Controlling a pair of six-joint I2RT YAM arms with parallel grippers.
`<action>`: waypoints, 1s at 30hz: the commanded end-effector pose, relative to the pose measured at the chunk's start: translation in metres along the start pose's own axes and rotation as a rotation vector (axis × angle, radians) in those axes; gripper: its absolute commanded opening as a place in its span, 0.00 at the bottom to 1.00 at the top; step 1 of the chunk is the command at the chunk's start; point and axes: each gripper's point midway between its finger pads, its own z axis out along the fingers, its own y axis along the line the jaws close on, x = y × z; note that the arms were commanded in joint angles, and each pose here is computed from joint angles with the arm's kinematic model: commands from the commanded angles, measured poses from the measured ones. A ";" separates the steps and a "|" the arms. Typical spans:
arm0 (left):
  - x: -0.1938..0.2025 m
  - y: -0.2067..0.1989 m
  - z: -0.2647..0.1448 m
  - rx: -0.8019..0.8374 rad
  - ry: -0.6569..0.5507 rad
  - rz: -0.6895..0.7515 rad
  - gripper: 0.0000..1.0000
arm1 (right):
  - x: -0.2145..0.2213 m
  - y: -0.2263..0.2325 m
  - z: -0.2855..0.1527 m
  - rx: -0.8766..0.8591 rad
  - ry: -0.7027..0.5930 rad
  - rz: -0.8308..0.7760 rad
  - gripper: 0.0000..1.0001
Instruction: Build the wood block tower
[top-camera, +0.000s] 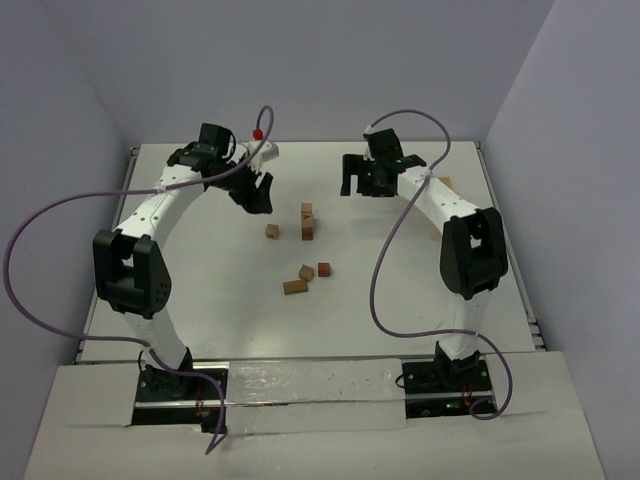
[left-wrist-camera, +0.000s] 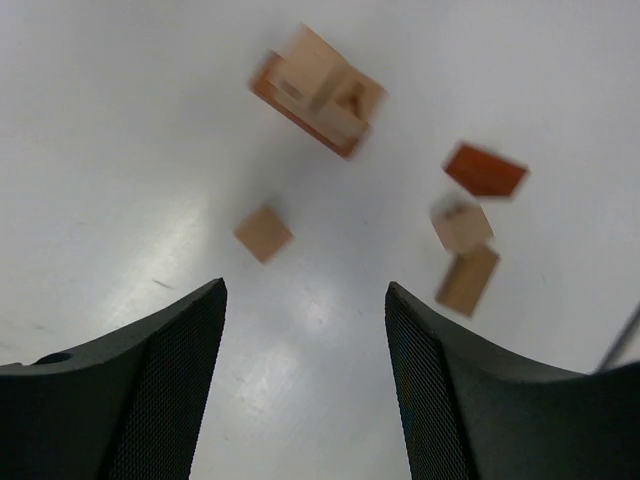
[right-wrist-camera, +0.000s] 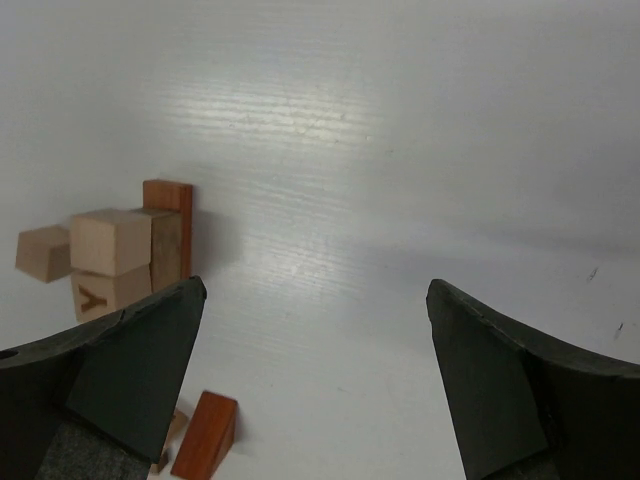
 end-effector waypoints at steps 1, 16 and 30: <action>0.045 -0.043 0.002 0.297 0.031 0.336 0.72 | -0.001 0.005 -0.016 -0.182 0.013 -0.050 1.00; 0.053 0.003 0.055 0.266 0.077 0.560 0.69 | 0.002 -0.009 -0.018 -0.250 0.035 -0.013 1.00; 0.062 0.020 0.083 0.254 0.084 0.720 0.66 | 0.005 -0.009 -0.014 -0.269 0.053 0.001 1.00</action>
